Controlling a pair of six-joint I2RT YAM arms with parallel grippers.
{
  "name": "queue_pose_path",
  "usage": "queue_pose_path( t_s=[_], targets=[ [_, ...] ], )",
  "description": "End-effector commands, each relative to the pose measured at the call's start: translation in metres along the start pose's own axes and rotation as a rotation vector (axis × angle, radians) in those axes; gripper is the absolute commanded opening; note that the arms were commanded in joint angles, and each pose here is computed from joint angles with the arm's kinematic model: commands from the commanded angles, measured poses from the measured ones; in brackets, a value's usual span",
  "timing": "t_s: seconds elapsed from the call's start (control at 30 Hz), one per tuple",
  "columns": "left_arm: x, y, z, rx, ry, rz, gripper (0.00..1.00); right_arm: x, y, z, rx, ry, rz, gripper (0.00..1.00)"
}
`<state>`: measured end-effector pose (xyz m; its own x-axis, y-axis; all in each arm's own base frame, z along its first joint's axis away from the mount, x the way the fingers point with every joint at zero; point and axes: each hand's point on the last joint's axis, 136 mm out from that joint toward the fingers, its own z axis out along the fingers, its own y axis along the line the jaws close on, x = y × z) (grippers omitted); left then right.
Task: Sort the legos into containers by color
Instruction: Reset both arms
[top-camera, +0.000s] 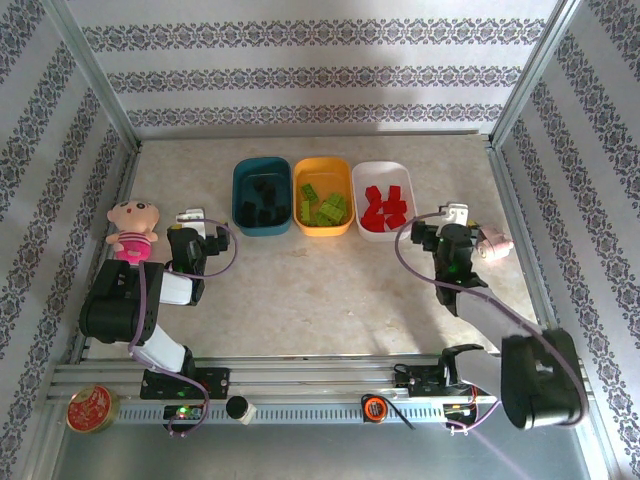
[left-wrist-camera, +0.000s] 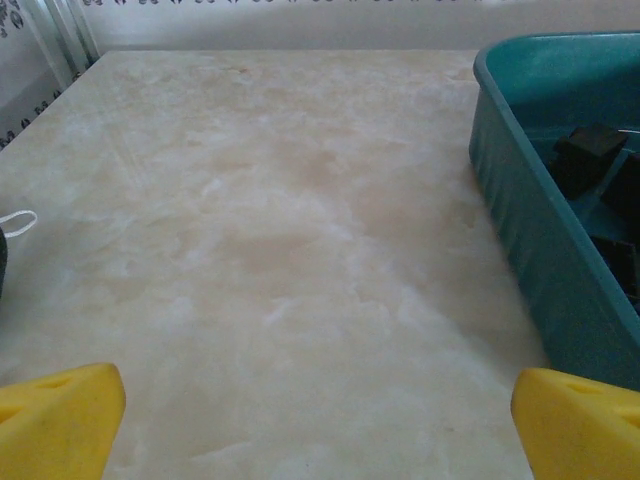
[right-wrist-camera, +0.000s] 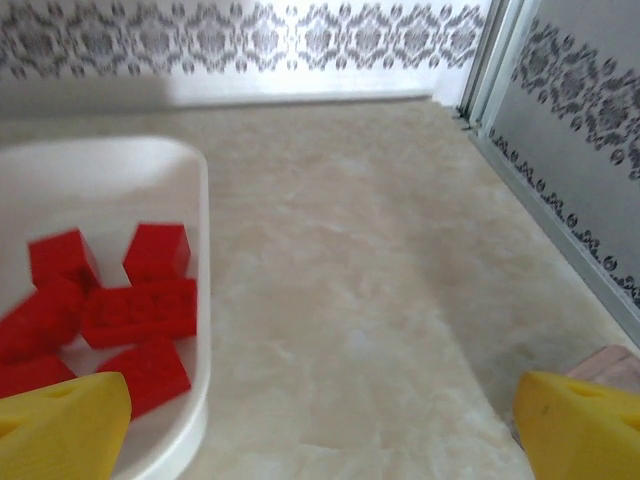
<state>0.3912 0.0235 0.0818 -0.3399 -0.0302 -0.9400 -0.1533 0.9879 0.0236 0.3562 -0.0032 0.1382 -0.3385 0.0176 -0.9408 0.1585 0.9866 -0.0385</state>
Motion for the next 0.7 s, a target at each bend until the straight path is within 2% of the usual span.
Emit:
queue_pose_path(
  t_s=[0.0, 0.23, 0.33, 0.37, 0.67],
  targets=[
    [-0.010, -0.003, 0.004, 0.022, -0.024, 0.015, 0.99, 0.000, 0.003, 0.012, -0.026, -0.076, -0.038, 0.98],
    [-0.009, -0.006, 0.004, 0.036, -0.018, 0.021, 0.99, 0.018, 0.008, 0.040, -0.092, -0.104, 0.003, 0.98],
    [-0.009, -0.007, 0.004, 0.040, -0.019, 0.024, 0.99, 0.026, 0.002, 0.044, -0.073, -0.039, 0.017, 0.98],
    [-0.009, -0.007, 0.004, 0.041, -0.017, 0.023, 0.99, 0.015, -0.001, 0.049, -0.063, -0.058, 0.039, 0.98],
    [-0.009, -0.007, 0.004, 0.043, -0.017, 0.024, 0.99, 0.015, -0.003, 0.048, -0.041, -0.065, 0.033, 0.98]
  ],
)
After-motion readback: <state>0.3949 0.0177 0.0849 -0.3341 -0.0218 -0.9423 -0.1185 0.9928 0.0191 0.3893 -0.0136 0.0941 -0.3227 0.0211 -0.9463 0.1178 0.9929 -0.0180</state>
